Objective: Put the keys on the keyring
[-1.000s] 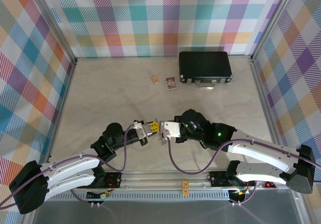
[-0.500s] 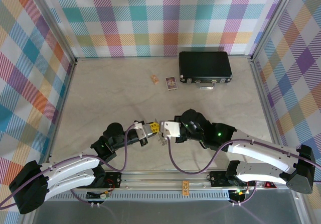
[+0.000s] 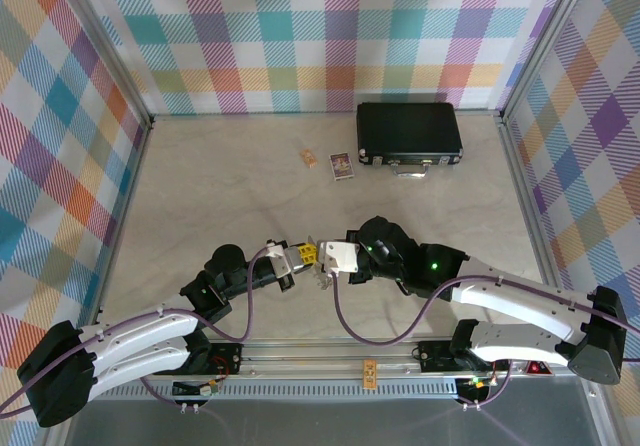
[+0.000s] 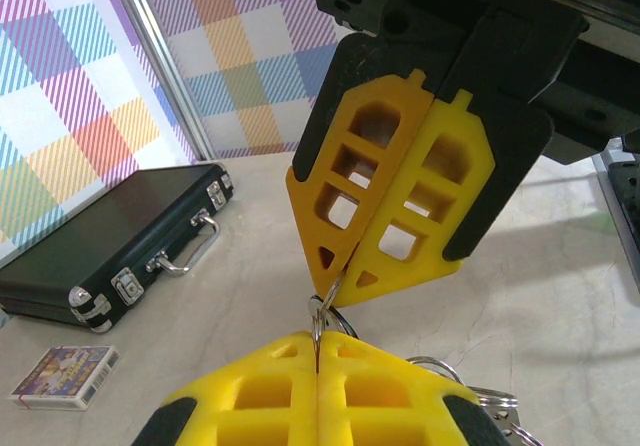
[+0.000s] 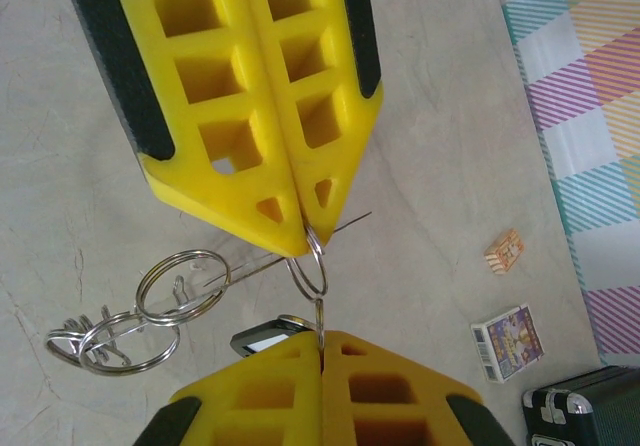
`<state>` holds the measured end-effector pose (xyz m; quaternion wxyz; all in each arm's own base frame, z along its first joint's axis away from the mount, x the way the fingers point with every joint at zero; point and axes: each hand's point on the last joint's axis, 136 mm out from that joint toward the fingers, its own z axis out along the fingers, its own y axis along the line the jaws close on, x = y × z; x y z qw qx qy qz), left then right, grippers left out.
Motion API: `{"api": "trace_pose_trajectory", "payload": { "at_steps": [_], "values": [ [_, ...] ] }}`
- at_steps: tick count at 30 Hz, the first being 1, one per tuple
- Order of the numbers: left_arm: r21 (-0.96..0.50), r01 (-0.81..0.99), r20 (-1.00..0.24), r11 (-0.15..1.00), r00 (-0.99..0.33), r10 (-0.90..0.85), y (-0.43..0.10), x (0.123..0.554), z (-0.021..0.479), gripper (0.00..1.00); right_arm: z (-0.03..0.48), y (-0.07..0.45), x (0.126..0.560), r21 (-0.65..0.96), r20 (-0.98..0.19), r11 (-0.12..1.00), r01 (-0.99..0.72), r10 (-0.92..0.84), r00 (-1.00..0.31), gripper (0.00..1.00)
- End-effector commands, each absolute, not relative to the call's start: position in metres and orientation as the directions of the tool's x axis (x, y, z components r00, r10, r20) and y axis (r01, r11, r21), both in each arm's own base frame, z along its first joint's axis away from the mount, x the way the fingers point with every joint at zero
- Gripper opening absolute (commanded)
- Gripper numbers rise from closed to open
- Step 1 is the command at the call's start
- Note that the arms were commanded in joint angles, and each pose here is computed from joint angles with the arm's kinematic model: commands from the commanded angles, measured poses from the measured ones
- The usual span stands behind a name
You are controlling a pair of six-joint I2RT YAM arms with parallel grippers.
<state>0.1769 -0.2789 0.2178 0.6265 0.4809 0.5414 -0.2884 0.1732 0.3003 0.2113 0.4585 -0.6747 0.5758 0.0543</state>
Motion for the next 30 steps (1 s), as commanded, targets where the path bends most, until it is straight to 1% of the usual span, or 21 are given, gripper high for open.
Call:
{"api": "trace_pose_trajectory", "payload": {
  "at_steps": [1,8,19,23,30],
  "values": [
    [0.297,0.882,-0.955,0.365,0.273,0.116,-0.282,0.171,0.231,0.0,0.222,0.306,0.17,-0.538,-0.629,0.083,-0.839,-0.702,0.334,0.0],
    [0.293,0.88,-0.956,0.373,0.266,0.125,-0.282,0.174,0.229,0.0,0.222,0.305,0.167,-0.538,-0.63,0.072,-0.84,-0.697,0.344,0.0],
    [0.286,0.878,-0.958,0.383,0.254,0.134,-0.282,0.176,0.229,0.0,0.221,0.307,0.159,-0.561,-0.621,0.032,-0.827,-0.677,0.395,0.0],
    [0.282,0.875,-0.959,0.393,0.251,0.13,-0.281,0.177,0.23,0.0,0.214,0.306,0.158,-0.559,-0.603,0.017,-0.829,-0.694,0.392,0.0],
    [0.276,0.874,-0.961,0.4,0.254,0.108,-0.279,0.176,0.235,0.0,0.207,0.303,0.162,-0.565,-0.584,0.023,-0.825,-0.718,0.379,0.0]
  ]
}}
